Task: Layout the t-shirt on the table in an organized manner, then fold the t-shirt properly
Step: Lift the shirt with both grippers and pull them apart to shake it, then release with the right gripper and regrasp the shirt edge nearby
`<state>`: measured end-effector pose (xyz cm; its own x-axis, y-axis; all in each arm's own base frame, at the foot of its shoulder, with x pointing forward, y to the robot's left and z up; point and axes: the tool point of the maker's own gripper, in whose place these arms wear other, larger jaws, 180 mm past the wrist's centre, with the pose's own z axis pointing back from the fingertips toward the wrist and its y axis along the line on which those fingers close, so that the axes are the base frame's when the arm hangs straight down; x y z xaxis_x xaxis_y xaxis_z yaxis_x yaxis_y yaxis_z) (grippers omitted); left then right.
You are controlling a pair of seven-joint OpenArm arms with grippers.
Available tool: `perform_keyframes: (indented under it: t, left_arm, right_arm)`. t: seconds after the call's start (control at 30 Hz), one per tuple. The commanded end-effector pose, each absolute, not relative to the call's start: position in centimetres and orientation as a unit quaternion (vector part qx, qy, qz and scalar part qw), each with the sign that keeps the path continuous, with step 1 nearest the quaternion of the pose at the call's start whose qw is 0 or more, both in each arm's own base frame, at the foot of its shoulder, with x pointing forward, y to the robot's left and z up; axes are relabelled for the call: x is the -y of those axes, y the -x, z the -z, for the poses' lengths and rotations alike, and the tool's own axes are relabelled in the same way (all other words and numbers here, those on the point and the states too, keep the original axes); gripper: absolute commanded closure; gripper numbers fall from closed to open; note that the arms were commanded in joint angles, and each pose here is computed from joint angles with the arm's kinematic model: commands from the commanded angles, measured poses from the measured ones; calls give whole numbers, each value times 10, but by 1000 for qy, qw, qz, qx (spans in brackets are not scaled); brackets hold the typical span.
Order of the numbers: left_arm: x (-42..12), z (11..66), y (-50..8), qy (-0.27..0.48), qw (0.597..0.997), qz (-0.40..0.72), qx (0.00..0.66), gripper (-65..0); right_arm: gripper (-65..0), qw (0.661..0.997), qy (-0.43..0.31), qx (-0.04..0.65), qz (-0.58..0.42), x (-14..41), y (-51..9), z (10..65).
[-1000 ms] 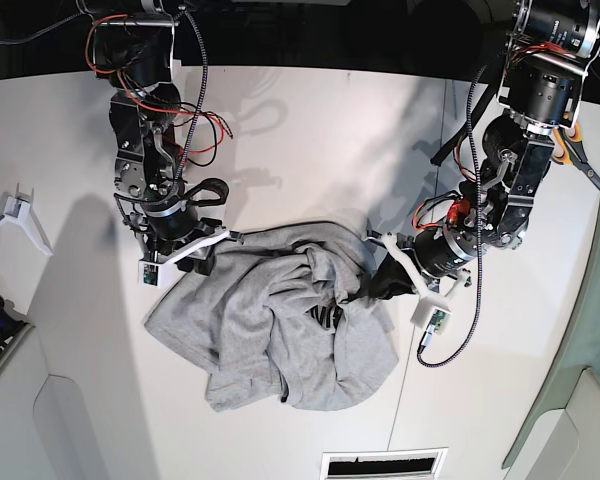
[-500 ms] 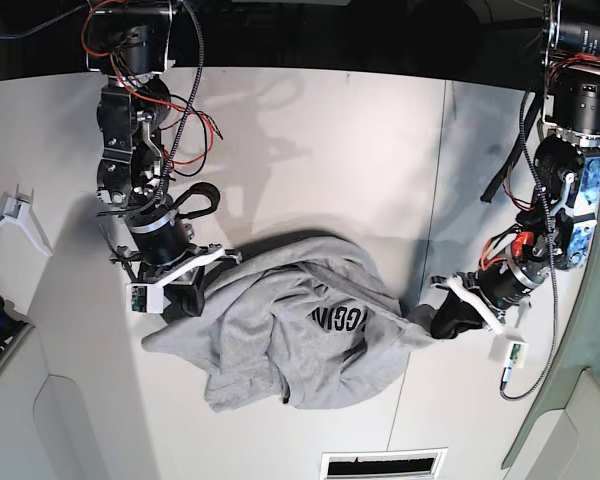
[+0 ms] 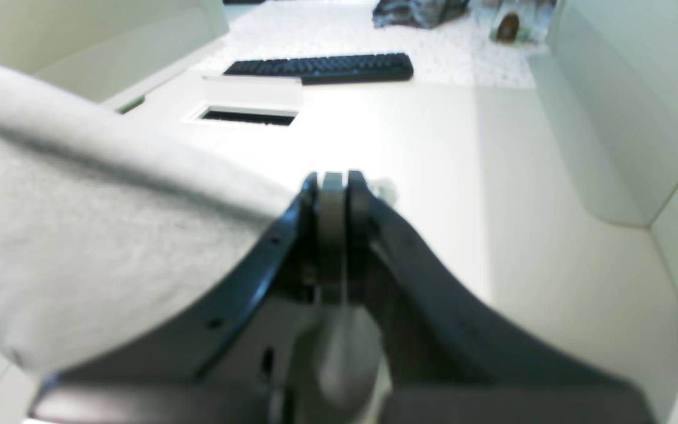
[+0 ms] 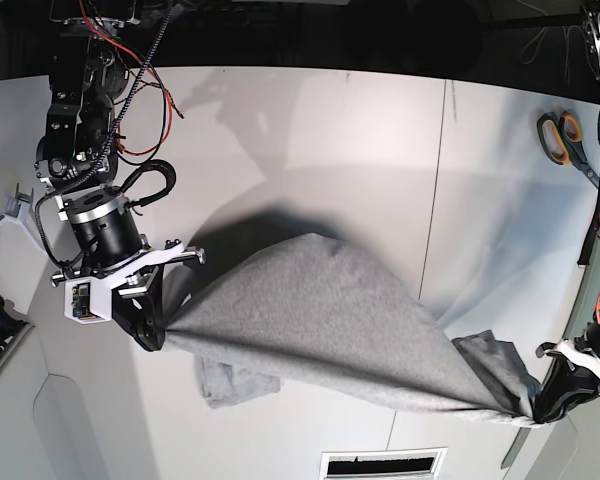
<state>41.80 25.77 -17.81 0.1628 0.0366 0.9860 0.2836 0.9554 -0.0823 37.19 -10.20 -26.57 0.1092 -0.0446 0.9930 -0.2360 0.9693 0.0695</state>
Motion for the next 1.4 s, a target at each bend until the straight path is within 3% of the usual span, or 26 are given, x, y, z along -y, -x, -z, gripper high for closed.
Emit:
perform_keyframes:
  t: [0.0, 0.27, 0.47, 0.8, 0.83, 0.93, 0.97, 1.2, 1.37]
  left_arm:
    - [-264, 153, -420, 116, 731, 88, 666, 0]
    - [-278, 145, -419, 102, 729, 80, 672, 0]
    - [-298, 114, -411, 110, 698, 49, 706, 0]
    - [-282, 154, -396, 136, 738, 81, 655, 0]
    - [-282, 159, -395, 134, 742, 80, 652, 0]
    - [-281, 169, -392, 130, 750, 79, 644, 0]
    - [-281, 172, -391, 131, 752, 78, 641, 0]
    - [-283, 195, -382, 126, 772, 76, 618, 0]
    - [-283, 196, -382, 126, 774, 76, 615, 0]
  right_arm:
    - [0, 716, -102, 688, -60, 108, -376, 247]
    - [0, 717, -84, 692, -17, 150, -374, 245]
    - [0, 722, -78, 687, -22, 155, -374, 246]
    - [0, 796, -128, 591, -7, 138, -369, 307]
    - [-39, 805, -136, 578, -9, 132, -370, 318]
    - [-236, 832, -163, 531, -22, 106, -368, 358]
    - [-269, 839, -170, 516, -31, 95, -365, 370]
    - [-280, 843, -177, 489, -138, 27, -344, 417]
    - [-280, 855, -159, 479, -121, 17, -357, 428]
